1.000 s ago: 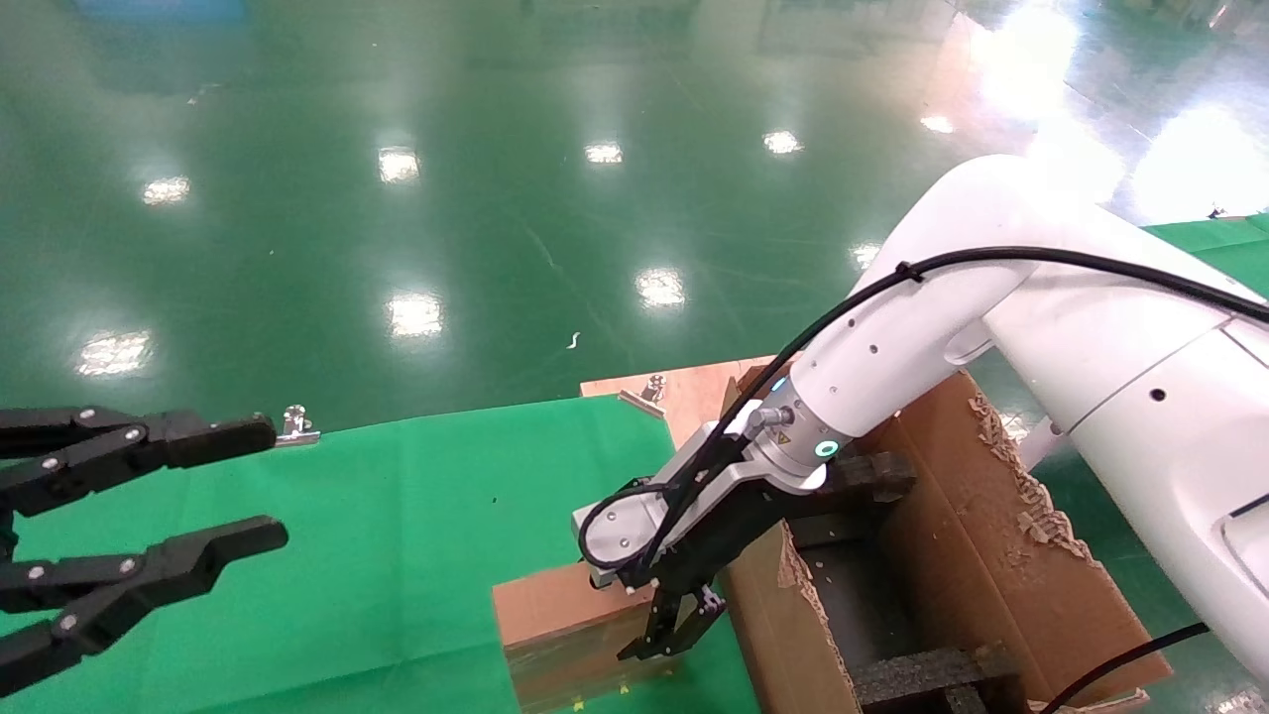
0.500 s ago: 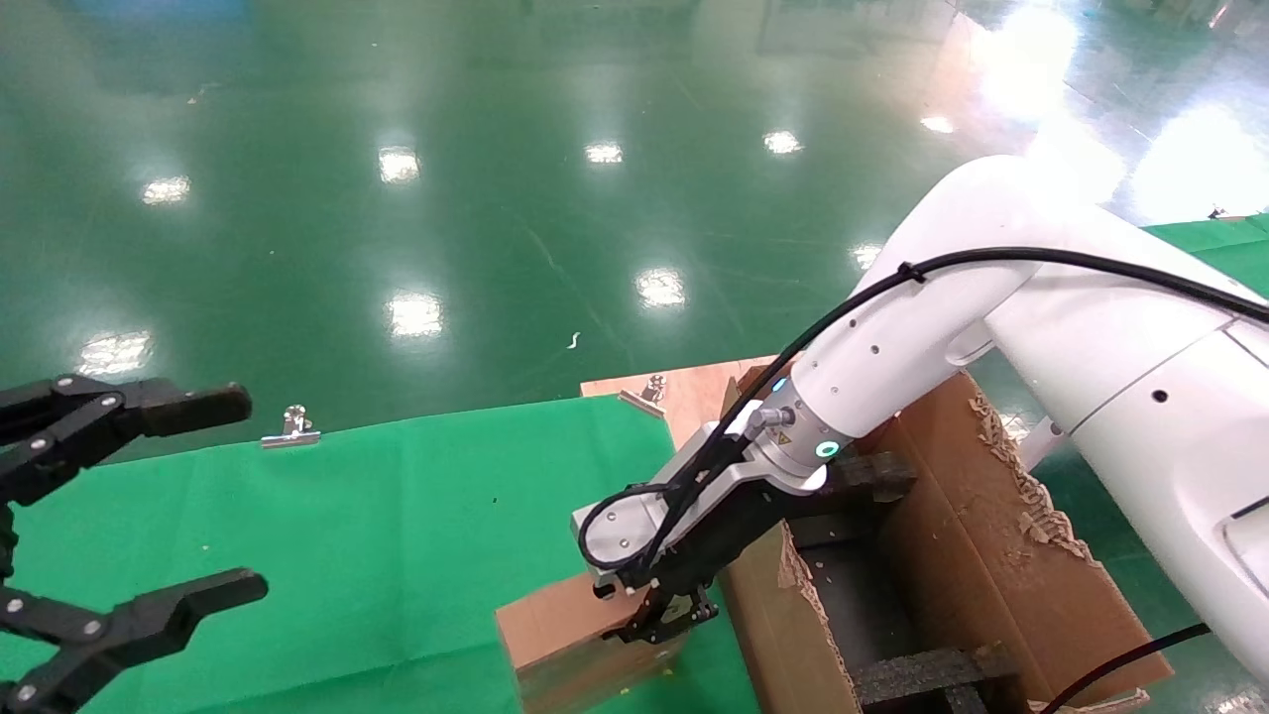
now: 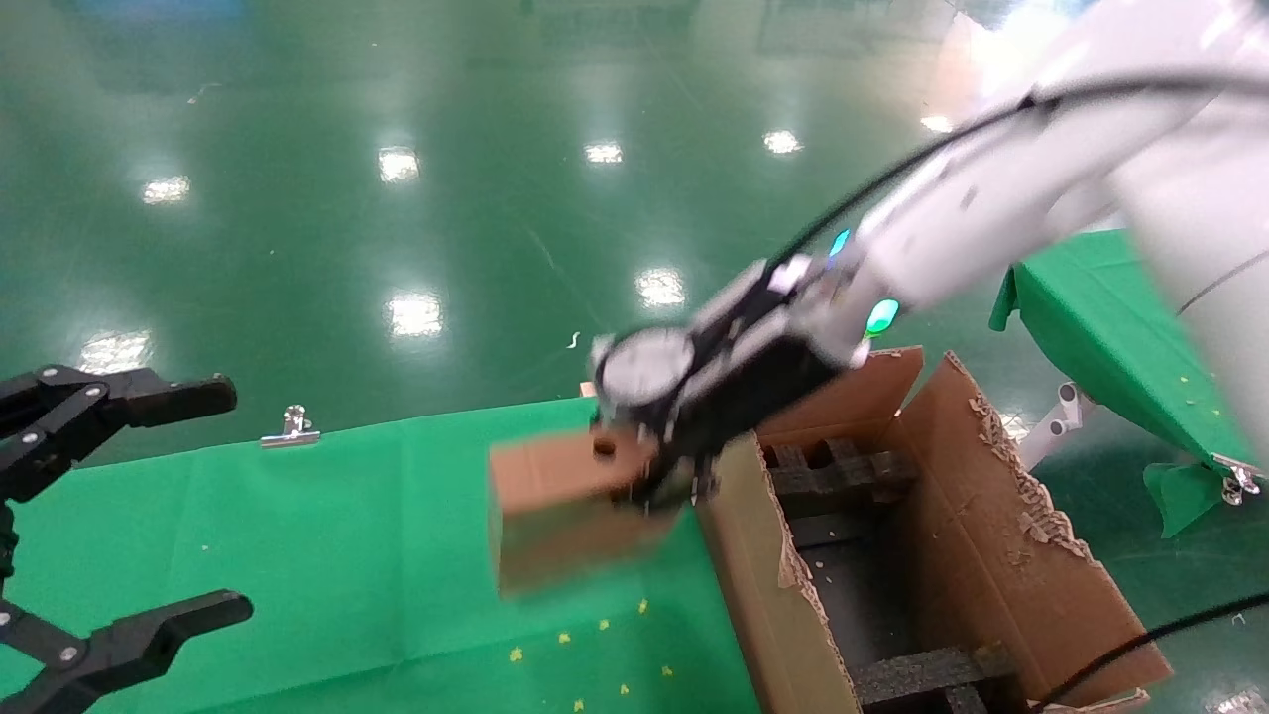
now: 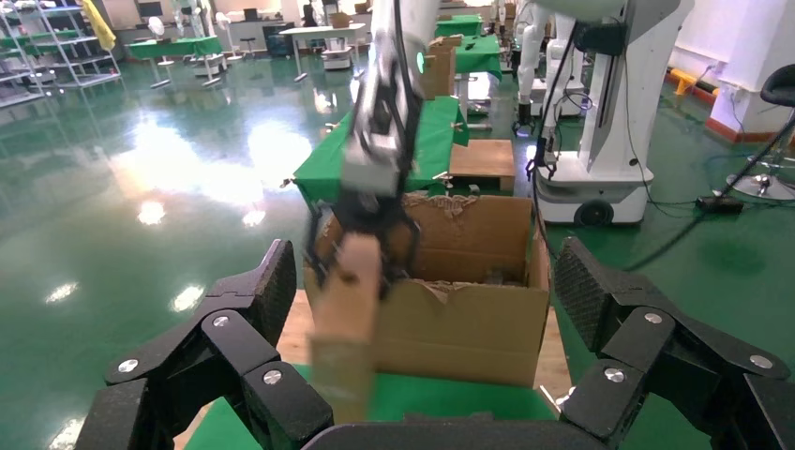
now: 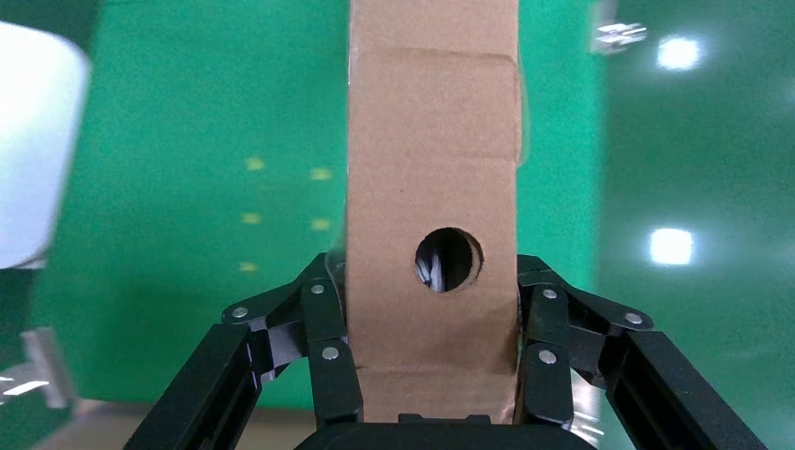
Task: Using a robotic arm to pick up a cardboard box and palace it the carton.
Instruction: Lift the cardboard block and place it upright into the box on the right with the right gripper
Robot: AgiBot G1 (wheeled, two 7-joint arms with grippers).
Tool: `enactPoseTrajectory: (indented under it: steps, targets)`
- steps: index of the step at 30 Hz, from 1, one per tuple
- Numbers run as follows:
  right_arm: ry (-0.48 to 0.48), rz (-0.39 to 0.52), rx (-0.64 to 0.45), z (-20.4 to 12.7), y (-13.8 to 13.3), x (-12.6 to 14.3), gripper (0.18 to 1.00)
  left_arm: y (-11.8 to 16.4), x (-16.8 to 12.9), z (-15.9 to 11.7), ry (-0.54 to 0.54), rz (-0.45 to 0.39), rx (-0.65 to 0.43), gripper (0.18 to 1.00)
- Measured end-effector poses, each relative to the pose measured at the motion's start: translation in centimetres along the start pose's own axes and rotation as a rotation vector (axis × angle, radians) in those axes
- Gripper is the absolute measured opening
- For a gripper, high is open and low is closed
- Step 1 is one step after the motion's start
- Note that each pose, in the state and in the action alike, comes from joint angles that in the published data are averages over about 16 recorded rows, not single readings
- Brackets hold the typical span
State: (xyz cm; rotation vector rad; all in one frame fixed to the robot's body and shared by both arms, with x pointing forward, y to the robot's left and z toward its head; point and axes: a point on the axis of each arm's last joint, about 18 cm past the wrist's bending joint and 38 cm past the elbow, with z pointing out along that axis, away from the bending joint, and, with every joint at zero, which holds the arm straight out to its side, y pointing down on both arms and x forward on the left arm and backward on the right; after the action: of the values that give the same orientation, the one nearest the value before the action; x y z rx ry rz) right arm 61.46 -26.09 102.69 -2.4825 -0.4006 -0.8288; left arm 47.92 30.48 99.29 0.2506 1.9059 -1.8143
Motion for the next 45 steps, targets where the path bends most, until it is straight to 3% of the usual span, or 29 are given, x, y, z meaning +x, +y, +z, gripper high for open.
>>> enactPoseTrajectory:
  steps: [8,18,34,45]
  targets:
    - [0.117,-0.021,-0.01,-7.3,-1.0,2.2,0.358,0.0,0.0,0.0,0.0,0.0,0.0,0.995]
    - [0.182,0.026,-0.032,-13.0,0.5,1.3,0.355,0.0,0.0,0.0,0.0,0.0,0.0,1.001]
    - [0.256,0.268,-0.186,-20.1,10.8,-5.8,0.352,0.0,0.0,0.0,0.0,0.0,0.0,1.001]
    - [0.261,0.451,-0.244,-21.2,16.8,-11.3,0.35,0.0,0.0,0.0,0.0,0.0,0.0,1.001]
